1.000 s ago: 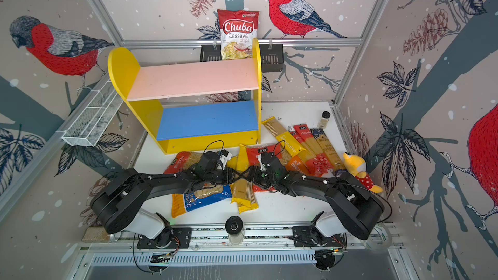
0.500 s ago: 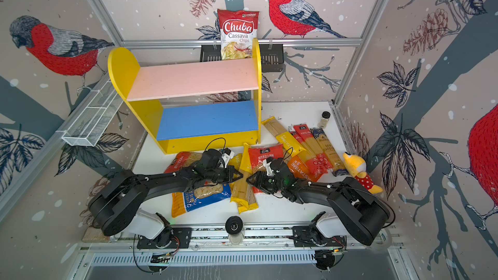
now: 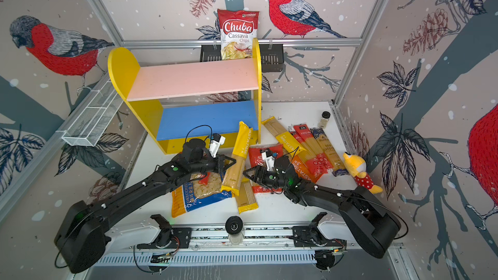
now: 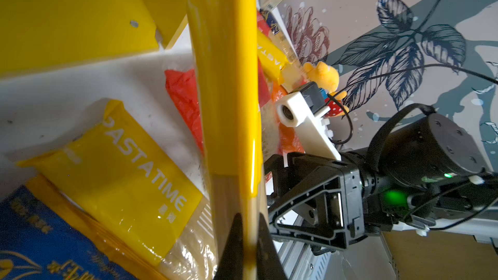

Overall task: Arrange pasta packages on shelves
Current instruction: Pick up the pasta bag from the pasta bag.

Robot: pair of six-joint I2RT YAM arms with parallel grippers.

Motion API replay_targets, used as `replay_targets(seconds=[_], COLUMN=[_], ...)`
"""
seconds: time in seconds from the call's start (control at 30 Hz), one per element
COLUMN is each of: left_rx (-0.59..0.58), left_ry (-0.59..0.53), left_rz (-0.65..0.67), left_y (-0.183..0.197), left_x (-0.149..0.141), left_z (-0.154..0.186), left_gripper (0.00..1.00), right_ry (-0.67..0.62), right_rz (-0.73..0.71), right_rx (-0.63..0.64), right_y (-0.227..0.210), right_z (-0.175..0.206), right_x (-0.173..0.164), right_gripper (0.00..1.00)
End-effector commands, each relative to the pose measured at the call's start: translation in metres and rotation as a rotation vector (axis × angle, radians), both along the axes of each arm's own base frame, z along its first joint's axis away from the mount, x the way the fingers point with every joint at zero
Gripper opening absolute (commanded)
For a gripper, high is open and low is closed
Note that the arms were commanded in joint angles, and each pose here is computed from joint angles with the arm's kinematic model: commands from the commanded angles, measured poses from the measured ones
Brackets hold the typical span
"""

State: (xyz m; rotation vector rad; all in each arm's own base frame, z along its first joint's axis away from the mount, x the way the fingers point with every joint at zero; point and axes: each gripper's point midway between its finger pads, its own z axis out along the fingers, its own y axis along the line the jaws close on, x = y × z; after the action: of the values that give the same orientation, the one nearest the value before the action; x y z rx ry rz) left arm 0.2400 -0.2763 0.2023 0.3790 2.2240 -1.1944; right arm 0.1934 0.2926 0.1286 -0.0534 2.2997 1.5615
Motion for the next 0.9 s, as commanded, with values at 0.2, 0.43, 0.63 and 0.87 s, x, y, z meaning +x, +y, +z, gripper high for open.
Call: replay_targets(seconds=[0.2, 0.43, 0.63, 0.87], left_rx=[-0.243, -0.376, -0.426, -0.485], left_ry=[-0.294, -0.414, -0.421, -0.404], left_rz=[-0.008, -0.013, -0.041, -0.048], left_y=[0.001, 0.006, 0.007, 0.014], left_x=[-0.005, -0.009, -0.011, -0.007], left_z=[0.101, 0.159, 0.169, 0.171], left_gripper=[0.0, 0.0, 0.0, 0.0], right_ry=[-0.357, -0.481, -0.551, -0.597], right_rz=[0.041, 0.048, 0.098, 0.155], right_rx=[0.172, 0.277, 0.344, 0.378], right_y=[-0.004, 0.004, 0.019, 0.031], right_z=[0.087, 0.142, 0.18, 0.204], right_x=[-0.005, 0.007, 0.014, 0.012], right_gripper=[0.87, 0.84, 0.77, 0.61])
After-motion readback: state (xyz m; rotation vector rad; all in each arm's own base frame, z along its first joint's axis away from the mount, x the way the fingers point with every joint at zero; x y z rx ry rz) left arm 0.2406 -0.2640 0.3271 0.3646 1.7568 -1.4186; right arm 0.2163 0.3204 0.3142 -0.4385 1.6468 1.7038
